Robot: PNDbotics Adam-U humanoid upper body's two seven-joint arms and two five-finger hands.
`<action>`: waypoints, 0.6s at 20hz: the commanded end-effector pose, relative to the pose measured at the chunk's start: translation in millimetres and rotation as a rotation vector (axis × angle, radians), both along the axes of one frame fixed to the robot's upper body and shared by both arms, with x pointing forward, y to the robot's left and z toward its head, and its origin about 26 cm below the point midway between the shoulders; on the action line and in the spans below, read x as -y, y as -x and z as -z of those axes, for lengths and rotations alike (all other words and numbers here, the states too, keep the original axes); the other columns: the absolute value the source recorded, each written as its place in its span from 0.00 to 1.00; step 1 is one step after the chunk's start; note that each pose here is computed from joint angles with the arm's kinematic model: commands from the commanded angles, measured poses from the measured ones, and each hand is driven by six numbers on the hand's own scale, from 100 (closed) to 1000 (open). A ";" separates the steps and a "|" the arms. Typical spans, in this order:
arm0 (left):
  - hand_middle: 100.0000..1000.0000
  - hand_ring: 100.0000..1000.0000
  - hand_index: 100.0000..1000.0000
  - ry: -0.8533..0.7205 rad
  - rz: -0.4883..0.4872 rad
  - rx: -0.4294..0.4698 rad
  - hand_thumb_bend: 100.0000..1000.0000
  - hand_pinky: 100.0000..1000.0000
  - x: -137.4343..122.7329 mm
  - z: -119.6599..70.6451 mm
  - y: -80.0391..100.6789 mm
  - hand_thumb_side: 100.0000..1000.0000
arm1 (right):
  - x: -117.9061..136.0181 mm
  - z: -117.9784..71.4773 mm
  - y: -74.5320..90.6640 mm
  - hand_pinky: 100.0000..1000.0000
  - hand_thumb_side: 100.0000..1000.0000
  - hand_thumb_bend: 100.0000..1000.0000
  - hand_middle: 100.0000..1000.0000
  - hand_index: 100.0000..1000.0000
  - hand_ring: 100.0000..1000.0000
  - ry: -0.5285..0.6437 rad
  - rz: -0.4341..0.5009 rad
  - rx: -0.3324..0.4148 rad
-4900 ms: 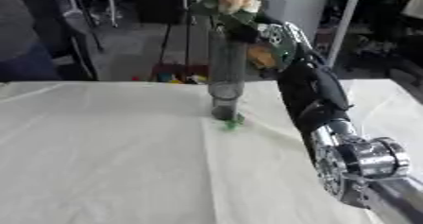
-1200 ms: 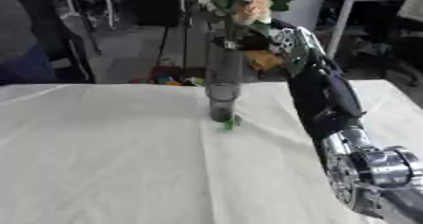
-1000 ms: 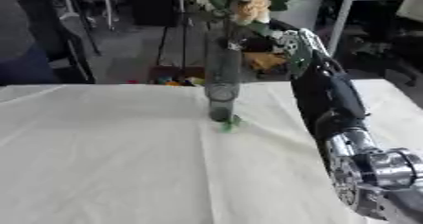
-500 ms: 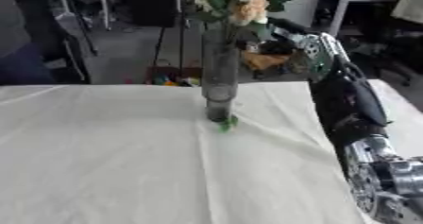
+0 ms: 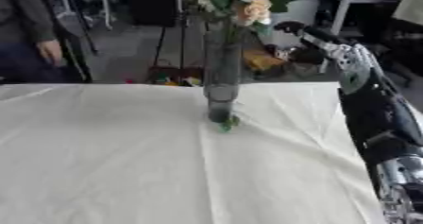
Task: Arrange flowers into the vase.
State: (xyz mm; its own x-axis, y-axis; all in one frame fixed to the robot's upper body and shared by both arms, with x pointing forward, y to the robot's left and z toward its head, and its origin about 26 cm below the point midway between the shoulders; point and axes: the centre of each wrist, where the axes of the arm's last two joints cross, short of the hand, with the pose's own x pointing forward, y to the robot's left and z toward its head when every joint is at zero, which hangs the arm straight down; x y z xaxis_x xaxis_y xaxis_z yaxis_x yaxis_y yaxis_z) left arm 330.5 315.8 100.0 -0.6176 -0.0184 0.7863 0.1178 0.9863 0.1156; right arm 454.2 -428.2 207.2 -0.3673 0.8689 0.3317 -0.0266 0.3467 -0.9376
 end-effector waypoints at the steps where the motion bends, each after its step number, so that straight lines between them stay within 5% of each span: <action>1: 0.67 0.52 0.64 -0.022 -0.012 0.030 0.61 0.56 -6.0 -10.4 0.4 0.65 | 20.0 -27.4 14.7 1.00 0.80 0.40 1.00 1.00 1.00 -0.012 -0.005 0.086; 12: 0.68 0.54 0.64 0.008 -0.018 0.028 0.63 0.56 -1.0 -7.5 0.9 0.65 | 50.1 -14.2 63.4 1.00 0.66 0.21 0.92 0.97 1.00 -0.181 -0.044 0.178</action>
